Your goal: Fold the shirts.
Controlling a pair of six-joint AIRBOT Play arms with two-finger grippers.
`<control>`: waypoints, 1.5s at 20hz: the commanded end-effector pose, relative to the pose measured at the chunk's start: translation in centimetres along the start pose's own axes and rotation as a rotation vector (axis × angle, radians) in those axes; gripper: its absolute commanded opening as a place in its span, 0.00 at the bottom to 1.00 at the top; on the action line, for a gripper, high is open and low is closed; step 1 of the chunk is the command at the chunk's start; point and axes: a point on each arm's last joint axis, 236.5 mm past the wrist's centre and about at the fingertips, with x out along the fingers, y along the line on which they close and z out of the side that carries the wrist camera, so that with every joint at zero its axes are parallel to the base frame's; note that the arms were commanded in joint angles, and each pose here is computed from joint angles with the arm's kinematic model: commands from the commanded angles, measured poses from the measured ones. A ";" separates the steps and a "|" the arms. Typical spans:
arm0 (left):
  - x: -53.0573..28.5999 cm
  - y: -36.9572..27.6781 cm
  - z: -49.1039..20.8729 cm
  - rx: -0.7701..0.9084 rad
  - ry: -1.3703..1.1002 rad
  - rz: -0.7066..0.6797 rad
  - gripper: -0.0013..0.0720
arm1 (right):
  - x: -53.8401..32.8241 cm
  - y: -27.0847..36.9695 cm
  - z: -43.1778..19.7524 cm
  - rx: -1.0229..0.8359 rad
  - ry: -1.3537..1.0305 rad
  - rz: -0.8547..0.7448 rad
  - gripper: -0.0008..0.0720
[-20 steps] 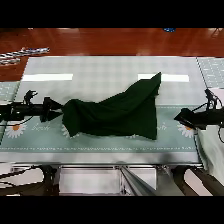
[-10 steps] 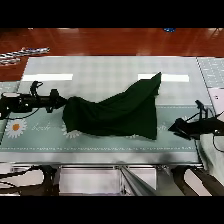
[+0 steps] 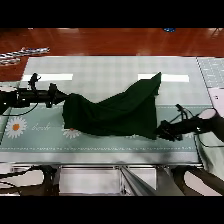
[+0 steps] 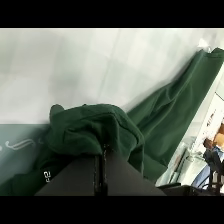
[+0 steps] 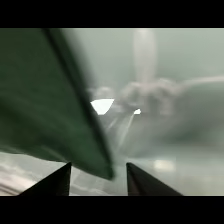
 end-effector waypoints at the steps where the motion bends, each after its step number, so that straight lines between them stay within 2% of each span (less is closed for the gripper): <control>1: 0.0 -0.4 -0.7 0.015 0.032 -0.015 0.04 | 2.6 2.9 2.3 -0.049 -0.005 0.007 0.56; 2: 0.0 -0.5 -0.9 0.014 0.041 -0.019 0.04 | 2.9 4.2 3.0 -0.078 -0.004 0.018 0.38; 3: -0.2 -0.8 -1.1 0.018 0.048 -0.025 0.04 | 2.8 5.6 3.8 -0.132 -0.011 0.027 0.12; 4: -0.6 -1.2 -1.0 0.029 0.045 -0.032 0.04 | 1.9 7.4 4.9 -0.199 -0.036 0.038 0.04; 7: -4.3 -5.0 1.3 0.120 -0.033 -0.073 0.04 | -4.2 12.9 7.9 -0.379 -0.127 0.058 0.04; 11: -15.5 -16.8 5.9 0.323 -0.341 -0.226 0.04 | -21.8 22.7 11.6 -0.600 -0.540 0.083 0.04; 13: -21.7 -23.4 5.4 0.486 -0.486 -0.274 0.04 | -31.4 27.1 9.9 -0.707 -0.779 0.095 0.04; 16: -29.4 -30.9 1.9 0.719 -0.681 -0.269 0.04 | -43.6 31.2 3.2 -0.849 -1.115 0.061 0.04; 19: -35.6 -36.6 -3.4 0.908 -0.870 -0.244 0.04 | -50.6 31.1 -4.1 -0.898 -1.366 0.004 0.04; 23: -38.4 -40.8 -11.5 1.097 -0.996 -0.194 0.04 | -54.4 27.7 -11.0 -0.864 -1.539 -0.106 0.04; 30: -39.9 -40.7 -19.8 1.252 -1.117 -0.027 0.04 | -53.9 21.4 -16.3 -0.724 -1.528 -0.234 0.04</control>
